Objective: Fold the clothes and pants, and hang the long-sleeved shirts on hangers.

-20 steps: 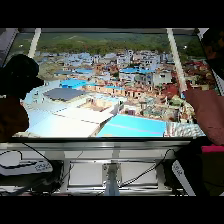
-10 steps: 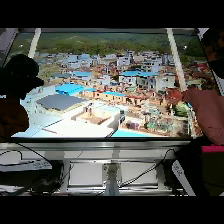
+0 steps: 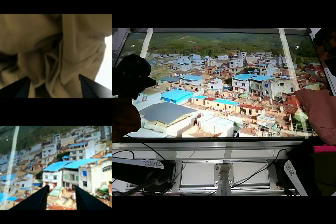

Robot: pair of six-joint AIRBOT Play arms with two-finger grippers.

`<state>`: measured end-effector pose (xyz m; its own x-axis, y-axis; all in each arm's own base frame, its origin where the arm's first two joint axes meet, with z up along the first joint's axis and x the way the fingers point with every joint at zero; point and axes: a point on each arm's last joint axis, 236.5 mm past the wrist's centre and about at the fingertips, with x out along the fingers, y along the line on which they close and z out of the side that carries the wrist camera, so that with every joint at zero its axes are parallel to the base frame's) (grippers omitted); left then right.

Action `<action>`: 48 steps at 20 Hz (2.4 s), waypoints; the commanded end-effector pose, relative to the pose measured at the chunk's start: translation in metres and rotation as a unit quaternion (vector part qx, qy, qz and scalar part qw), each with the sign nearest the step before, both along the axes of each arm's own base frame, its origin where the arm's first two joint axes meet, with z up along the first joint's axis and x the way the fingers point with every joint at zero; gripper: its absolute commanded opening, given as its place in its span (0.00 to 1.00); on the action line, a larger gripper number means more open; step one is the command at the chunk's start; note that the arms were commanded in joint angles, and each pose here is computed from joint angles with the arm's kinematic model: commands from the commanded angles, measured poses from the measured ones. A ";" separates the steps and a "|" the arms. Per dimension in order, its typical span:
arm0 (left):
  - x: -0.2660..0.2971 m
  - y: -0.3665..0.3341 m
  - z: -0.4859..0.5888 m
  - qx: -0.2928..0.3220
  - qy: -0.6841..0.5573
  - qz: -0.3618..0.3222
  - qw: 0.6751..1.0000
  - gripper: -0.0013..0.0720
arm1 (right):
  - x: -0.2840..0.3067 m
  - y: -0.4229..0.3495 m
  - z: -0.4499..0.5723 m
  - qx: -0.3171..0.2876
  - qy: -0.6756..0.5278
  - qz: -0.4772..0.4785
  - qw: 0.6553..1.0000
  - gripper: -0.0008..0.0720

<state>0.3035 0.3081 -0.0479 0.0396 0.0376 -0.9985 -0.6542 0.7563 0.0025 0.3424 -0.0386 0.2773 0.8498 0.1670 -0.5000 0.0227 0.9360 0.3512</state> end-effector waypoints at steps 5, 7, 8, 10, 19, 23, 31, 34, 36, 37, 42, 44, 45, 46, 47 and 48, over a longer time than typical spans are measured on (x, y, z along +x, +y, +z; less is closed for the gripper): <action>0.007 0.001 -0.029 -0.014 0.004 0.000 1.000 0.05 | 0.006 -0.007 0.008 -0.004 -0.021 -0.014 1.000 0.55; 0.013 -0.005 -0.011 -0.015 -0.019 0.004 1.000 0.05 | 0.008 -0.009 0.011 -0.006 -0.027 -0.019 0.999 0.54; 0.017 -0.008 0.003 -0.013 -0.037 0.009 0.999 0.05 | 0.009 -0.011 0.013 -0.007 -0.033 -0.022 0.999 0.54; 0.030 -0.018 0.044 -0.007 -0.092 0.012 0.996 0.05 | 0.012 -0.014 0.017 -0.009 -0.043 -0.028 0.999 0.54; 0.042 -0.138 0.334 0.048 -0.466 -0.025 0.883 0.05 | 0.023 -0.034 0.042 -0.026 -0.100 -0.067 0.992 0.53; 0.029 -0.234 0.443 -0.028 -0.624 -0.074 0.777 0.05 | 0.019 -0.027 0.033 -0.021 -0.079 -0.053 0.995 0.53; 0.013 -0.407 0.443 -0.175 -0.597 -0.281 0.730 0.05 | 0.018 0.019 0.020 -0.019 -0.052 0.017 0.998 0.53; 0.017 -0.463 0.410 -0.215 -0.542 -0.353 0.731 0.05 | 0.008 0.030 -0.001 -0.039 -0.007 0.044 0.998 0.53; 0.025 -0.504 0.387 -0.257 -0.506 -0.388 0.726 0.05 | 0.000 0.030 -0.013 -0.048 0.023 0.052 0.997 0.53; 0.031 -0.524 0.375 -0.273 -0.492 -0.400 0.723 0.06 | -0.003 0.030 -0.018 -0.052 0.035 0.054 0.997 0.53; 0.061 -0.609 0.285 -0.205 -0.442 -0.545 0.683 0.04 | -0.014 0.026 -0.032 -0.066 0.071 0.056 0.994 0.53; 0.073 -0.619 0.242 -0.088 -0.410 -0.606 0.676 0.04 | -0.014 0.024 -0.033 -0.070 0.072 0.054 0.993 0.53; 0.081 -0.618 0.225 -0.017 -0.393 -0.628 0.671 0.04 | -0.014 0.022 -0.034 -0.075 0.073 0.053 0.993 0.53; 0.091 -0.613 0.214 0.045 -0.380 -0.637 0.669 0.04 | -0.014 0.020 -0.034 -0.081 0.074 0.054 0.992 0.53; 0.101 -0.608 0.207 0.092 -0.372 -0.634 0.672 0.05 | -0.014 0.019 -0.035 -0.084 0.074 0.054 0.992 0.53; 0.110 -0.608 0.203 0.112 -0.373 -0.621 0.680 0.05 | -0.014 0.019 -0.035 -0.085 0.075 0.054 0.992 0.53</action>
<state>0.3808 -0.3072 0.1733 0.5079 -0.5468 -0.6657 0.6778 0.7306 -0.0830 0.3300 -0.0169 0.2453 0.7544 0.1664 -0.6350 -0.0407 0.9773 0.2078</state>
